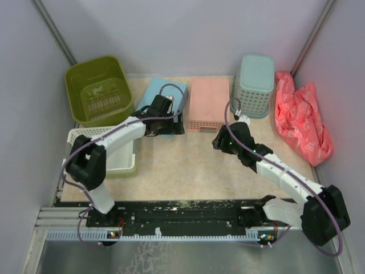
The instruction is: Turn the large container upside down
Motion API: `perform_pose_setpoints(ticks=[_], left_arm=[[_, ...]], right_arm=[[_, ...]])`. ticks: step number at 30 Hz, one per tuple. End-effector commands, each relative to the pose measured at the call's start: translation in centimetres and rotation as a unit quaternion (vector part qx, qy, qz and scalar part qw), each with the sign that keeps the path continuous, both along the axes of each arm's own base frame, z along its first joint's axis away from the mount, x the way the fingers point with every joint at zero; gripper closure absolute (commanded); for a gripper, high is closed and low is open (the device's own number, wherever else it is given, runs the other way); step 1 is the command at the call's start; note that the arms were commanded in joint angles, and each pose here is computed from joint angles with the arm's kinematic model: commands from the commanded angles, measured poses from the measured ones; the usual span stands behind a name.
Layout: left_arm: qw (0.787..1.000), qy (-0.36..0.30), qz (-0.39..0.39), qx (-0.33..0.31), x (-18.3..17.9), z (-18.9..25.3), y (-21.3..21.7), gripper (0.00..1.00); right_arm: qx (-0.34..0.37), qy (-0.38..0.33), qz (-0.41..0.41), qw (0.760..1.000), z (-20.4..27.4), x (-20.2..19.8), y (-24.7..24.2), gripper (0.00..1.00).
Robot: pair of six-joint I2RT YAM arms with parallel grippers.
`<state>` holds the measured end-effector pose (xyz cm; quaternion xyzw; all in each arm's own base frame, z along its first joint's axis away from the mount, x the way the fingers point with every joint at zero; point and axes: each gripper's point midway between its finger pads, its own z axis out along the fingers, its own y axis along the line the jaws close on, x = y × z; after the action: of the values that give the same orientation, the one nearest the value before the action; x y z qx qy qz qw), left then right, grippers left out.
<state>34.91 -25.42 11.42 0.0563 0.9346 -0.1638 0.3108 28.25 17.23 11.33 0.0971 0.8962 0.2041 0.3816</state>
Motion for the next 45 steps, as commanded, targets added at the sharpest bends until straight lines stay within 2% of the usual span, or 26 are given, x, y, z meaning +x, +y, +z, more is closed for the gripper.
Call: perform_pose_setpoints(ticks=[1, 6, 10, 14, 17, 22, 30, 36, 40, 45], left_arm=[[0.999, 0.0, -0.03, -0.025, 3.2, -0.5, -2.5, 0.0], [0.992, -0.036, -0.101, -0.063, 6.9, 0.0, -6.9, 0.0], [0.974, -0.088, -0.18, -0.108, 8.1, 1.4, -9.9, 0.01], [0.957, -0.135, -0.215, -0.14, 6.9, 6.2, -10.3, 0.0], [0.946, -0.184, -0.218, -0.152, 5.1, 11.1, -9.0, 0.0], [0.95, -0.208, -0.182, -0.143, 1.6, 15.6, -5.3, 0.0], [0.973, -0.171, -0.121, -0.095, -3.2, 14.0, 0.7, 0.0], [0.978, -0.142, -0.111, -0.108, -6.3, 11.5, 2.1, 0.0], [0.982, -0.123, -0.102, -0.1, -6.5, 9.6, 2.4, 0.0], [0.987, -0.122, -0.078, -0.075, -5.1, 9.5, 2.8, 0.0]], right_arm=[[-0.039, -0.041, -0.027, 0.998, 3.2, 0.1, -2.4, 0.45], [-0.027, -0.055, -0.027, 0.998, 4.2, 0.5, -2.0, 0.44], [-0.013, -0.046, -0.016, 0.999, 3.7, 0.7, -1.1, 0.44], [-0.01, -0.03, -0.012, 0.999, 2.5, 0.6, -0.7, 0.44], [-0.015, -0.018, -0.016, 1.0, 1.4, 0.8, -0.7, 0.4], [-0.012, -0.017, -0.018, 1.0, 0.4, 3.6, 0.7, 0.39], [0.004, -0.01, -0.035, 0.999, -1.4, 14.2, 2.4, 0.39], [-0.021, -0.031, -0.051, 0.998, 0.2, 20.6, 2.2, 0.41], [-0.01, -0.047, -0.043, 0.998, 1.9, 19.9, 2.2, 0.41], [0.008, -0.042, -0.014, 0.999, 1.9, 13.7, 1.2, 0.41]])
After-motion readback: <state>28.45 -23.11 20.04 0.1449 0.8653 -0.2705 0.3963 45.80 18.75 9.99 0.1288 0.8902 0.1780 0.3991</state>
